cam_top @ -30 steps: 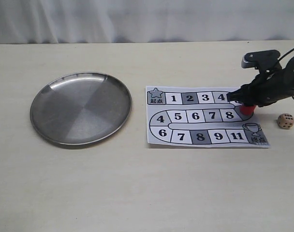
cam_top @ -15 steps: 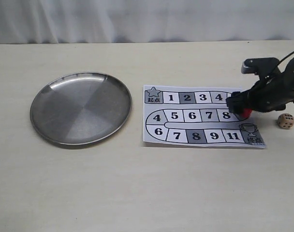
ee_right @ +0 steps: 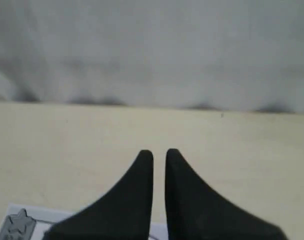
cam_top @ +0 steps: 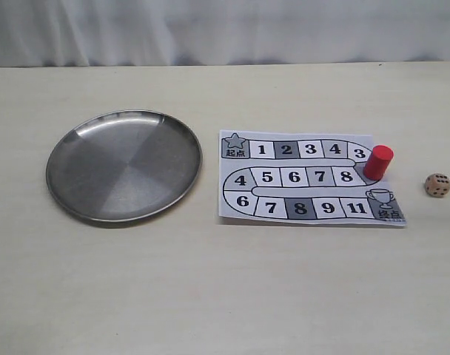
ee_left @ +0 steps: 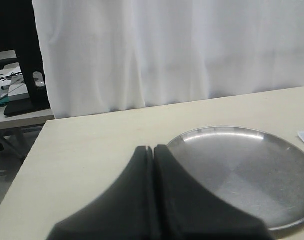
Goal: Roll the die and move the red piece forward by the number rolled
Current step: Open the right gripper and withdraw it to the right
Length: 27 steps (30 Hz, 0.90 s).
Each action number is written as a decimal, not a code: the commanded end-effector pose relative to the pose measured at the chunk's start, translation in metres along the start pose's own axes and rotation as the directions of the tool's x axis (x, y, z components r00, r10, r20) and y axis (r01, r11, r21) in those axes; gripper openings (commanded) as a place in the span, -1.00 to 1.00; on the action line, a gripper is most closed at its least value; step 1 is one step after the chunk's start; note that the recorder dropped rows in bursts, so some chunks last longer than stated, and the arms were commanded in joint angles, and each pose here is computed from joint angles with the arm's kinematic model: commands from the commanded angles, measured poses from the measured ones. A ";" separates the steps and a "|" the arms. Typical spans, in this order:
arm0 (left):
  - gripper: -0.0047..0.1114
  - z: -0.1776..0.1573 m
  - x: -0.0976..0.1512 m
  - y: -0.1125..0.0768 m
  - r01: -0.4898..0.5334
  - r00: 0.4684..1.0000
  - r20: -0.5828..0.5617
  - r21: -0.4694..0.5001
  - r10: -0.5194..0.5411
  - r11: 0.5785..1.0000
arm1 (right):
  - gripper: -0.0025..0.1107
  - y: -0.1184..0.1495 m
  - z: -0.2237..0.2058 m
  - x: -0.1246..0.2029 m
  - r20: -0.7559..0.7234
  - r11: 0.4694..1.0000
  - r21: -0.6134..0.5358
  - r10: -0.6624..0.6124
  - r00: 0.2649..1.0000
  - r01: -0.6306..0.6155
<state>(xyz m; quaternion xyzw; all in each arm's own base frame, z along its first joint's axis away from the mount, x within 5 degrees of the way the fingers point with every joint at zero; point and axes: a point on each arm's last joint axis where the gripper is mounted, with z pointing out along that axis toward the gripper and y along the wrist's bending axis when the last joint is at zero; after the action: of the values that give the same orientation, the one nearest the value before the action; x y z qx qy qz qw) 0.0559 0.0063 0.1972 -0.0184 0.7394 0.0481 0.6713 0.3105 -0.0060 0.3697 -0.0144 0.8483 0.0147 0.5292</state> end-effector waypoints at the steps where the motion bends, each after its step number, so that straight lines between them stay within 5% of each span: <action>1: -0.92 0.000 0.000 0.000 0.002 1.000 0.010 -0.004 -0.002 1.000 | -0.86 0.002 -0.051 0.014 0.158 1.000 0.024 0.012 0.987 -0.016; 7: -0.92 0.000 0.000 0.000 0.002 1.000 0.010 -0.004 -0.002 1.000 | -0.86 -0.002 -0.083 0.093 0.345 0.981 0.067 0.149 0.927 -0.183; 14: -0.92 0.000 0.000 0.000 0.002 1.000 0.010 -0.004 -0.002 1.000 | -0.86 -0.002 -0.107 0.181 0.417 0.976 0.110 0.124 0.900 -0.186; 23: -0.92 0.000 0.000 0.000 0.002 1.000 0.010 -0.004 -0.002 1.000 | -0.86 0.030 -0.118 0.229 0.382 0.984 -0.175 0.069 0.922 -0.001; 27: -0.92 0.000 0.000 0.000 0.002 1.000 0.010 -0.004 -0.002 1.000 | -0.86 0.033 -0.118 0.242 0.342 0.977 -0.210 0.110 0.933 -0.039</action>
<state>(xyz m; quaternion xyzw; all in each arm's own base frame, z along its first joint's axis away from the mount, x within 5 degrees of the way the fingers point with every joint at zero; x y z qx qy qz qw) 0.0559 0.0063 0.1972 -0.0184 0.7394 0.0481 0.6713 0.1007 0.0168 0.2100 -0.0285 0.7321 0.1038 0.6726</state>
